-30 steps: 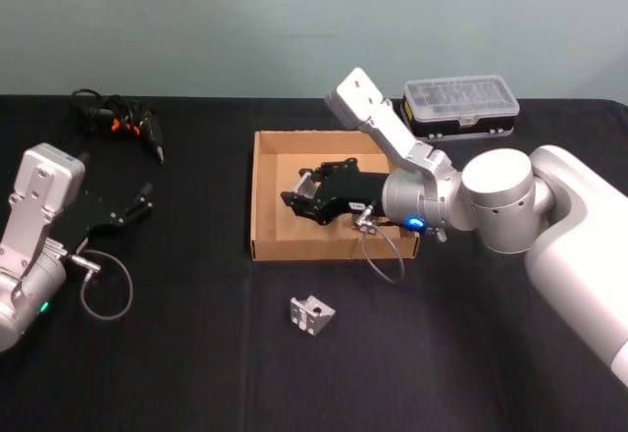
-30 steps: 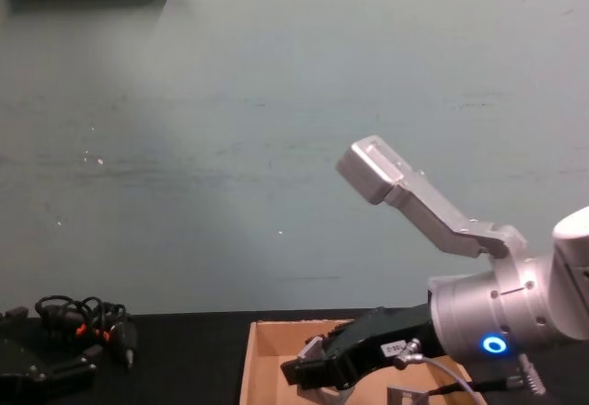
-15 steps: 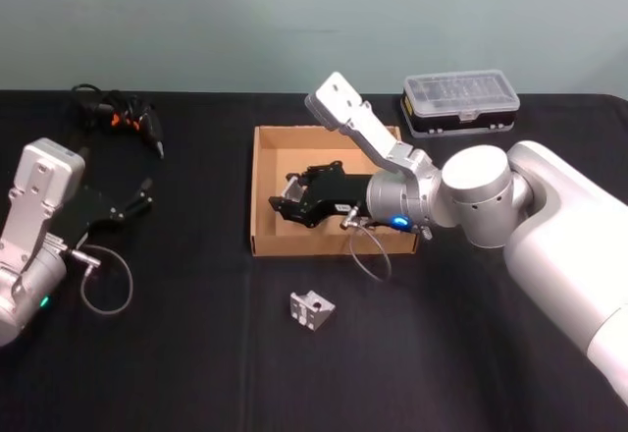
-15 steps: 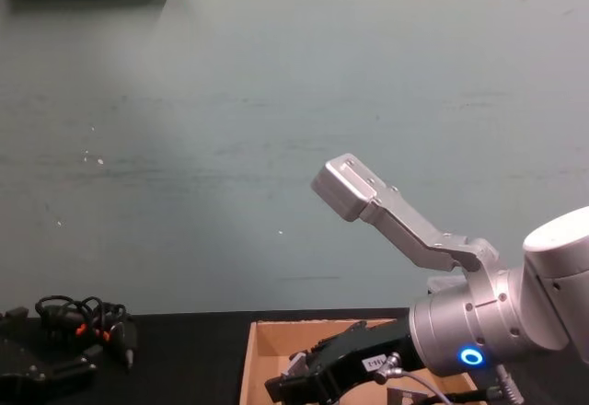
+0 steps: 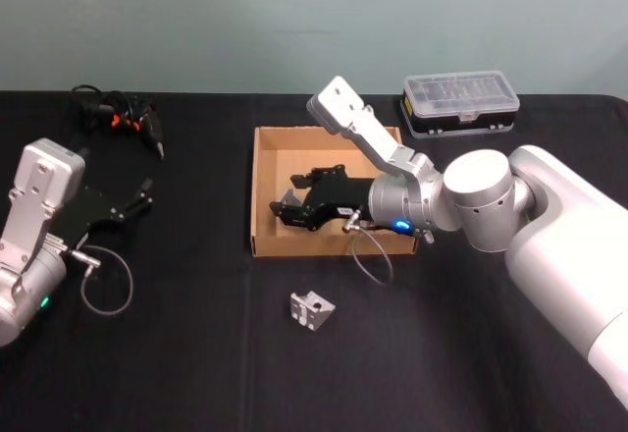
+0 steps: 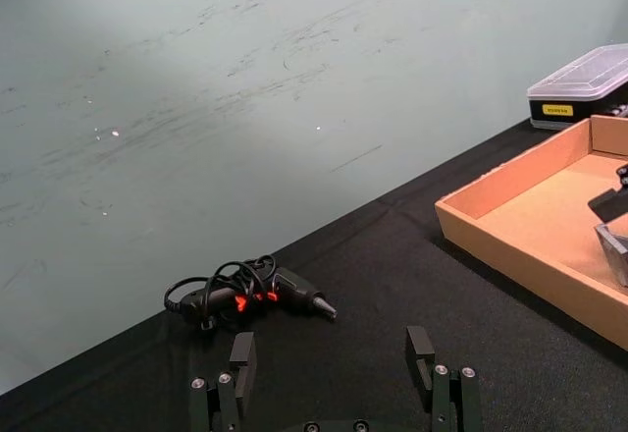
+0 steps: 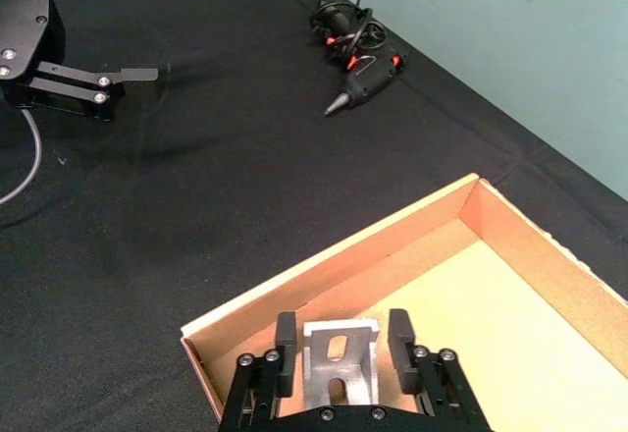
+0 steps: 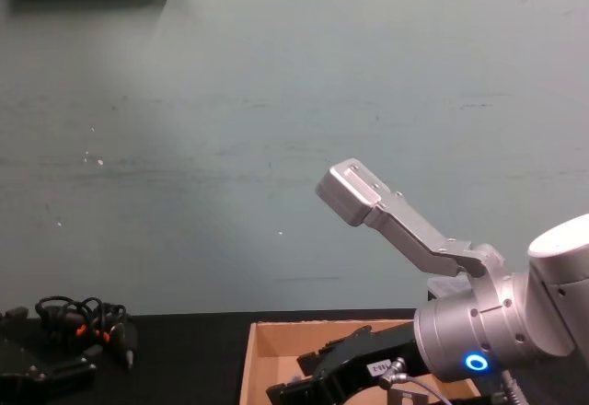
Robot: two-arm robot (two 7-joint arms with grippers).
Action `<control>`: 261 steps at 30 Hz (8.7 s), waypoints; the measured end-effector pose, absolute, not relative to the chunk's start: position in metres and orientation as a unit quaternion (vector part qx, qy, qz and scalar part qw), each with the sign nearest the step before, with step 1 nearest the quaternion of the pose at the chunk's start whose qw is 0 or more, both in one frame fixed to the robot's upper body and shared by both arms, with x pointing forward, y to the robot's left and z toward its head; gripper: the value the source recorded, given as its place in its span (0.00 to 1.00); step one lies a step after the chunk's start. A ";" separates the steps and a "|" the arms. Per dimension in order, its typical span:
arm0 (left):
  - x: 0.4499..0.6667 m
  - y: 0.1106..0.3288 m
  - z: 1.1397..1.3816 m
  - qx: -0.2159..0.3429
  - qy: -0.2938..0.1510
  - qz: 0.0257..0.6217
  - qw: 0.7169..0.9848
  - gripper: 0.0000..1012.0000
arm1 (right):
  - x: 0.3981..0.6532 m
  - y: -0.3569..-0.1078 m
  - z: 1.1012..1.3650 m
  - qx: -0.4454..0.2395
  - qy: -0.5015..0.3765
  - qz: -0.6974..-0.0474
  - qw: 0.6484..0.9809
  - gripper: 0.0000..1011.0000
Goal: Use one hand to pick up the angle iron from the table and place it into the box.
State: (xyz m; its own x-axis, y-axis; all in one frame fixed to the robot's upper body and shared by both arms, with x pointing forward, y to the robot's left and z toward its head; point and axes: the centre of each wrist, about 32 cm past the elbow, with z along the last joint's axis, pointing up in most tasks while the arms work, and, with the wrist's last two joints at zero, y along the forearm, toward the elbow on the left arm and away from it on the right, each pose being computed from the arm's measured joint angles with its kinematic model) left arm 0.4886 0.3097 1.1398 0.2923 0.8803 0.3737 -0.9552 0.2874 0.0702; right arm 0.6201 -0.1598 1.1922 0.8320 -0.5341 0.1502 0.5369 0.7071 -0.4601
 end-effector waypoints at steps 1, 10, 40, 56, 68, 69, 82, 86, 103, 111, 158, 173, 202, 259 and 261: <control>0.489 0.310 1.140 0.141 -0.132 0.580 0.791 0.99 | 0.620 -0.160 1.192 -0.250 -0.003 -0.290 0.924 0.57; 0.489 0.310 1.140 0.141 -0.132 0.580 0.791 0.99 | 0.613 -0.167 1.197 -0.233 -0.016 -0.306 0.923 0.86; 0.489 0.310 1.140 0.141 -0.132 0.580 0.791 0.99 | 0.526 -0.221 1.225 -0.134 -0.056 -0.344 0.928 0.99; 0.489 0.310 1.140 0.141 -0.132 0.580 0.791 0.99 | 0.488 -0.217 1.232 -0.179 0.002 -0.276 0.944 0.99; 0.489 0.310 1.140 0.141 -0.132 0.580 0.791 0.99 | 0.492 -0.203 1.221 -0.249 0.048 -0.244 0.936 0.99; 0.489 0.310 1.140 0.141 -0.132 0.580 0.791 0.99 | 0.493 -0.201 1.219 -0.254 0.051 -0.243 0.935 0.99; 0.489 0.310 1.140 0.141 -0.132 0.580 0.791 0.99 | 0.502 -0.190 1.205 -0.281 0.061 -0.244 0.926 0.99; 0.489 0.310 1.140 0.141 -0.132 0.580 0.791 0.99 | 0.503 -0.187 1.203 -0.285 0.061 -0.245 0.925 0.99; 0.489 0.310 1.140 0.141 -0.132 0.580 0.791 0.99 | 0.504 -0.183 1.199 -0.289 0.057 -0.239 0.925 0.99; 0.489 0.310 1.140 0.141 -0.132 0.580 0.791 0.99 | 0.505 -0.182 1.196 -0.287 0.055 -0.238 0.926 0.86; 0.489 0.310 1.140 0.141 -0.132 0.580 0.791 0.99 | 0.492 -0.198 1.238 -0.210 -0.013 -0.289 0.934 0.07; 0.489 0.310 1.140 0.141 -0.132 0.580 0.791 0.99 | 0.519 -0.205 1.261 -0.194 -0.083 -0.383 0.899 0.07; 0.489 0.310 1.140 0.141 -0.132 0.580 0.791 0.99 | 0.612 -0.188 1.218 -0.234 0.012 -0.420 0.877 0.07; 0.489 0.310 1.140 0.141 -0.132 0.580 0.791 0.99 | 0.577 -0.197 1.201 -0.161 -0.103 -0.477 0.858 0.86; 0.489 0.310 1.140 0.141 -0.132 0.580 0.791 0.99 | 0.570 -0.200 1.201 -0.156 -0.127 -0.482 0.853 0.92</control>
